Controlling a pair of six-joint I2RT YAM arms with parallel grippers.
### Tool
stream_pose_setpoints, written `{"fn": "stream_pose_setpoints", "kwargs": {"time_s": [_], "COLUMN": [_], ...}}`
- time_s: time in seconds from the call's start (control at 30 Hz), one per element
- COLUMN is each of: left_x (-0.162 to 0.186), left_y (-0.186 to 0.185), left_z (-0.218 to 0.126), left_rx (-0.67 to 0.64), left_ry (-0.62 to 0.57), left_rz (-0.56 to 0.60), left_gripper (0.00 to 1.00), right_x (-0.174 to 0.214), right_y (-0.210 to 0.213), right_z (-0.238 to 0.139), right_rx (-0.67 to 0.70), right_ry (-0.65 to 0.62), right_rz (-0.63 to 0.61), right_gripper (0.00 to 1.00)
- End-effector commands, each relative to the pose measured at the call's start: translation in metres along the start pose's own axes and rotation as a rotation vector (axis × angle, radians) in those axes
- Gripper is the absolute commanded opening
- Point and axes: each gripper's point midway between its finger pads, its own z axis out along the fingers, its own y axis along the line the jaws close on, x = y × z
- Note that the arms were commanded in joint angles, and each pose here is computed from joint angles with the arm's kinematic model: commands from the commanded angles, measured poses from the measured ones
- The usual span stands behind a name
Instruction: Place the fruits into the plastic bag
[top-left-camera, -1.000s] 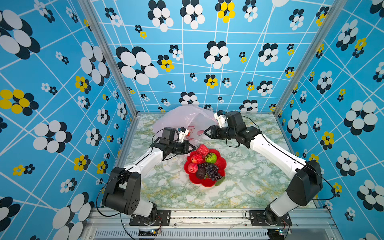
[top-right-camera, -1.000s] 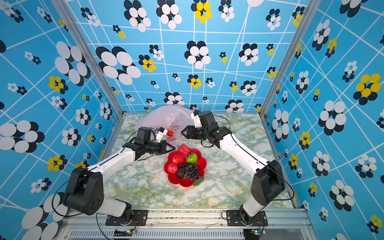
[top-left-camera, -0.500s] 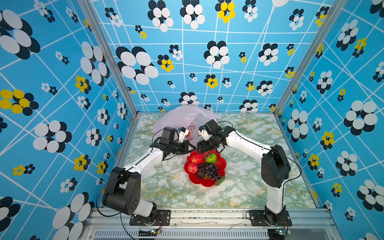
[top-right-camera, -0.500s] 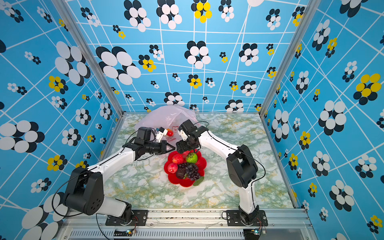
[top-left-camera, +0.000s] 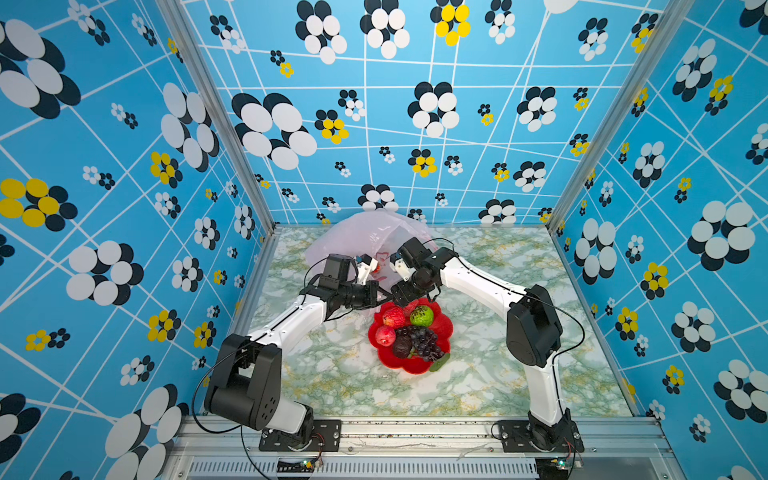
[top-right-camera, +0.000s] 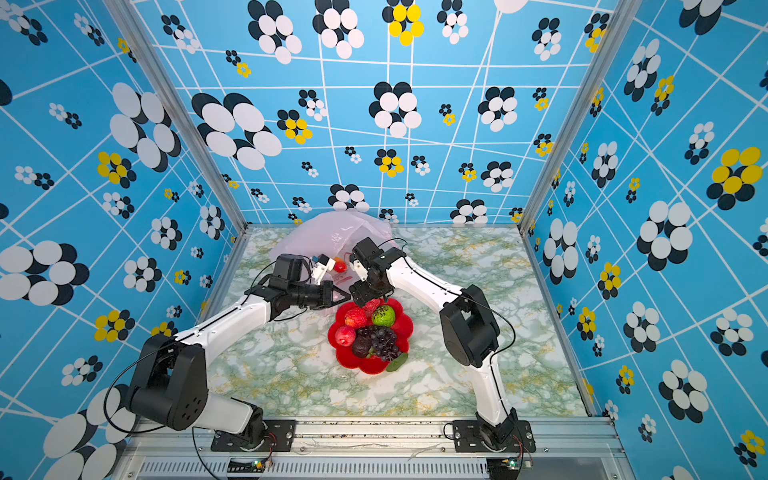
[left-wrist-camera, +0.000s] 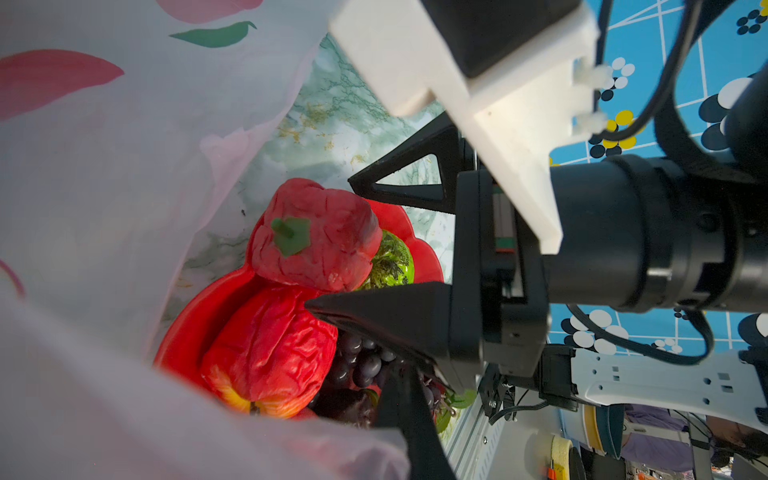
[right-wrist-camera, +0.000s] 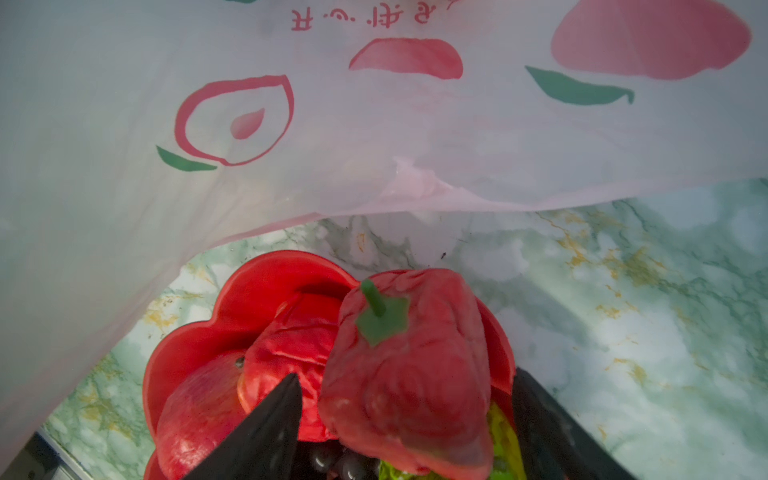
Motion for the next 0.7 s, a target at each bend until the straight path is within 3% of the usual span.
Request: {"fn": "stream_pose_setpoints", "kwargs": {"time_s": [0.0,0.23,0.4,0.67], "left_x": [-0.008,-0.007,-0.008,-0.008], "left_y": [-0.010,-0.009,-0.010,-0.011], "left_z": [-0.003,-0.003,-0.003,-0.004], "left_rx": [0.028,0.025,0.026,0.028], "left_ry": [-0.018,-0.016,-0.019,-0.020], "left_rz": [0.041,0.041,0.042,0.042], "left_gripper": [0.00,0.00,0.00,0.00], "right_x": [0.002,0.001,-0.003,-0.007], "right_y": [-0.005,-0.004,-0.004,-0.006], "right_z": [0.006,0.011,0.001,-0.038], "right_rx": [0.021,0.018,0.022,0.011], "right_ry": [0.023,0.025,-0.010,-0.125], "right_rz": [-0.009,0.002,0.018,0.074], "right_gripper": [0.79,0.69,0.46,0.42]}}
